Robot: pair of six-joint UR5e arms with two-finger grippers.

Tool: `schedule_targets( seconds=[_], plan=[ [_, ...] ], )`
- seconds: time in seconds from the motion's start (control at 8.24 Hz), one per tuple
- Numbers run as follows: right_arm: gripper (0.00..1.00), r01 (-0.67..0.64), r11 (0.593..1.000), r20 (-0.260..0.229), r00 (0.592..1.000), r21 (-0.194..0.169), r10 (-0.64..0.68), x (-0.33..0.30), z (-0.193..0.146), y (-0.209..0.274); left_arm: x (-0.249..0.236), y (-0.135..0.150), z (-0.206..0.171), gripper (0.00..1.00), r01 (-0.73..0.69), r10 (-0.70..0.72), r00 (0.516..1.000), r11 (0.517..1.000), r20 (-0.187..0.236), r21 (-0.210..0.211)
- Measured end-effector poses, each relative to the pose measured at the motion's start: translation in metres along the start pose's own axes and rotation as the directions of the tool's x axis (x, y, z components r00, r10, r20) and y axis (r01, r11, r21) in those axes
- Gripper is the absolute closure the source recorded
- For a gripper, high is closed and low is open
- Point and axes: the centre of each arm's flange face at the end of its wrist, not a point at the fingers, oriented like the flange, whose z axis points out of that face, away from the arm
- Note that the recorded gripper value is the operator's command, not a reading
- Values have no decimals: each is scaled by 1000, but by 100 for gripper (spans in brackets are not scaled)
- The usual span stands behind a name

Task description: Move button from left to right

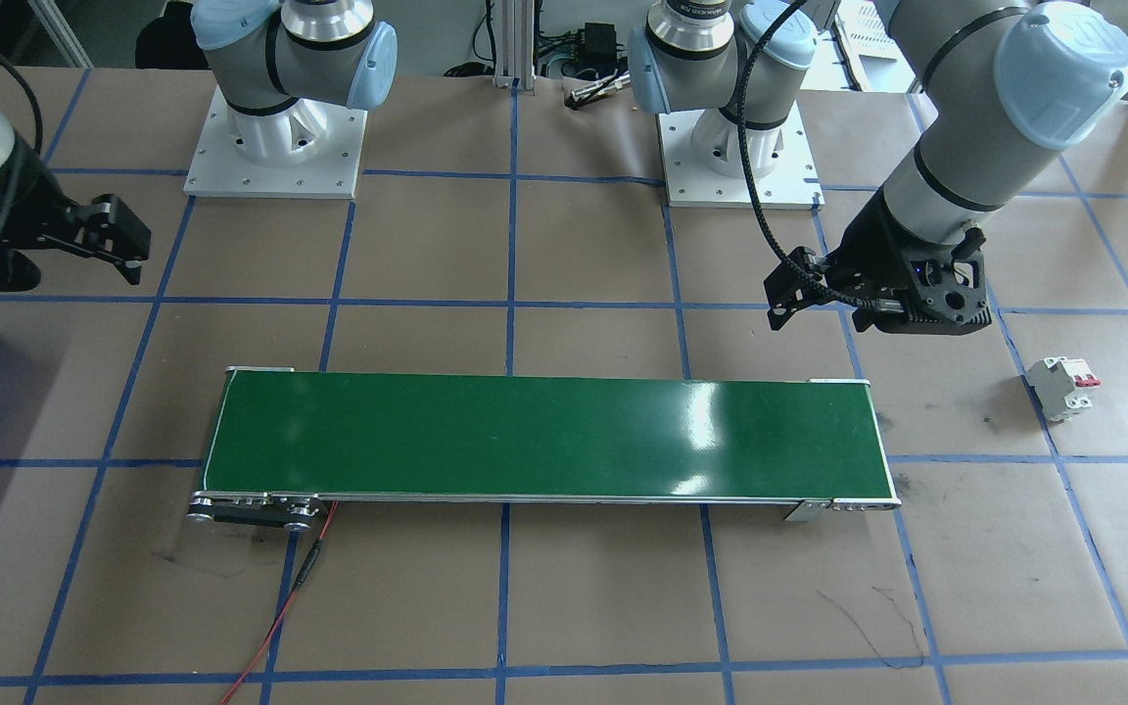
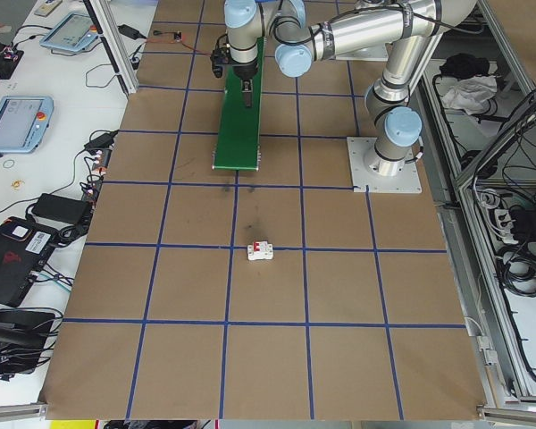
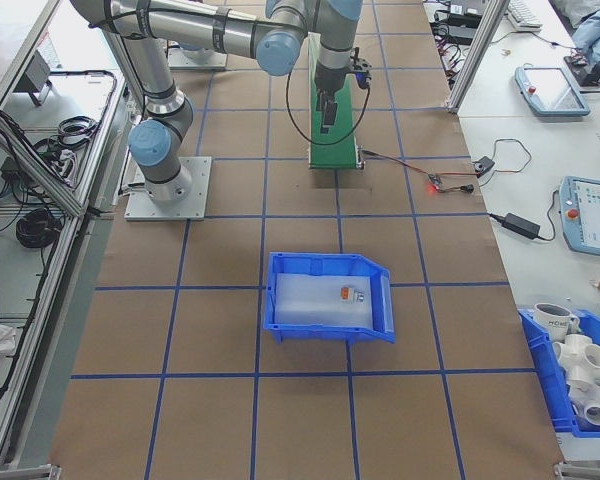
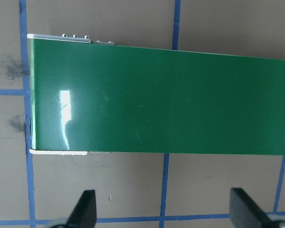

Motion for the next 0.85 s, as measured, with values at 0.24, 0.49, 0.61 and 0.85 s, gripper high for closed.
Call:
schedule_targets(
  seconds=[0.24, 0.49, 0.61, 0.85],
  plan=[
    [0, -16, 1000, -3, 1000, -1, 16, -39, 0, -2, 0, 0, 0, 0, 0, 0, 1000, 1000, 0, 1],
    [0, -43, 999, 23, 999, 1, 43, -58, 1, -2, 0, -1, -1, 0, 0, 0, 1000, 1000, 0, 3],
    [0, -66, 998, 34, 997, 1, 66, -64, 1, -2, 0, -1, -2, 0, 0, 0, 1000, 1000, 0, 5],
    [0, -86, 996, 41, 995, 1, 86, -69, 1, -2, -1, -1, -4, 0, 1, -1, 1000, 1000, 3, 8]
  ],
)
